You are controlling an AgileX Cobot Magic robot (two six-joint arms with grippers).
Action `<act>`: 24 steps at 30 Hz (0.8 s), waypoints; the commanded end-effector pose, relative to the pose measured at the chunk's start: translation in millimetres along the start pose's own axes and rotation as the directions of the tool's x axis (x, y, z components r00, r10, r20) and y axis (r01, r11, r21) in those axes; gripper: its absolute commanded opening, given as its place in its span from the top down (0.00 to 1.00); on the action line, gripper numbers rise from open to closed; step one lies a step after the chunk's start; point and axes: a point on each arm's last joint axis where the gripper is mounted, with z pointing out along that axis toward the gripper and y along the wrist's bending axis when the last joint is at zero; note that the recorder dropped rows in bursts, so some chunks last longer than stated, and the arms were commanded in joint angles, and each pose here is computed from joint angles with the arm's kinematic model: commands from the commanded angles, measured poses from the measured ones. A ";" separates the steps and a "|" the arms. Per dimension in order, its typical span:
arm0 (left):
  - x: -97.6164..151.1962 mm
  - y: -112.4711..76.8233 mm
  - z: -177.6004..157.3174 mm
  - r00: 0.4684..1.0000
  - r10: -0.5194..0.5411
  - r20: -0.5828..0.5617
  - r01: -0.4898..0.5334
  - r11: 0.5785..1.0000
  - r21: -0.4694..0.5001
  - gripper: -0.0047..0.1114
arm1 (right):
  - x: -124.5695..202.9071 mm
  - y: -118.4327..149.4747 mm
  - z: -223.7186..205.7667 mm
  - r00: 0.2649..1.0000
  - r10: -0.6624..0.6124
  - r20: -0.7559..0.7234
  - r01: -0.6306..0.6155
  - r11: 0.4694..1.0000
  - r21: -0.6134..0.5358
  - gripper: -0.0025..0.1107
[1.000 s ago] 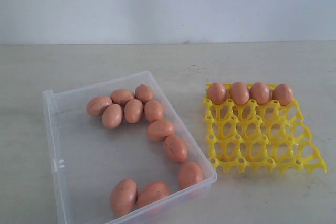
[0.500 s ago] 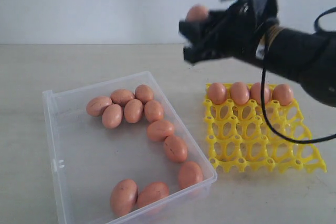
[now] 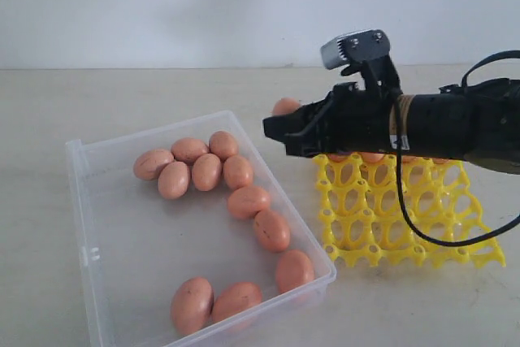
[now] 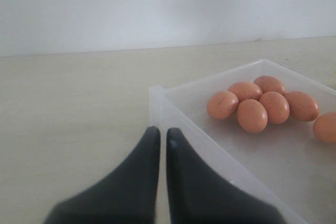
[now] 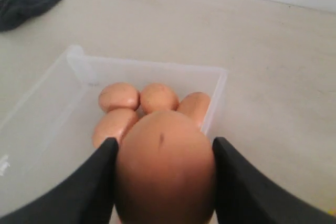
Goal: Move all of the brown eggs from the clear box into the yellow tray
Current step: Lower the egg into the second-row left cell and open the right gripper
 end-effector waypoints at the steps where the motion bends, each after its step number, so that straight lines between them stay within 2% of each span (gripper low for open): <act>1: 0.6 -0.1 0.2 1.000 0.003 0.005 -0.003 1.000 0.003 0.92 | -15.4 -26.0 -25.1 0.959 0.179 0.219 -0.180 0.984 -0.016 0.98; 4: 0.6 -0.1 0.2 1.000 0.003 0.005 -0.003 1.000 0.003 0.92 | -10.4 -38.9 -39.3 0.950 0.211 0.232 -0.210 0.977 -0.028 0.98; 9: 0.6 -0.1 0.2 1.000 0.003 0.005 -0.003 1.000 0.003 0.92 | 15.3 -35.9 -37.8 0.995 0.097 -0.012 -0.097 0.994 -0.045 0.98; 15: 0.6 -0.1 0.2 1.000 0.003 0.005 -0.003 1.000 0.003 0.92 | 24.1 -50.2 -30.3 0.999 0.048 0.010 -0.048 0.998 0.049 0.98; 24: 0.6 -0.1 0.2 1.000 0.003 0.005 -0.003 1.000 0.003 0.92 | 47.5 -56.7 -20.3 0.998 -0.001 -0.069 0.003 1.000 0.030 0.98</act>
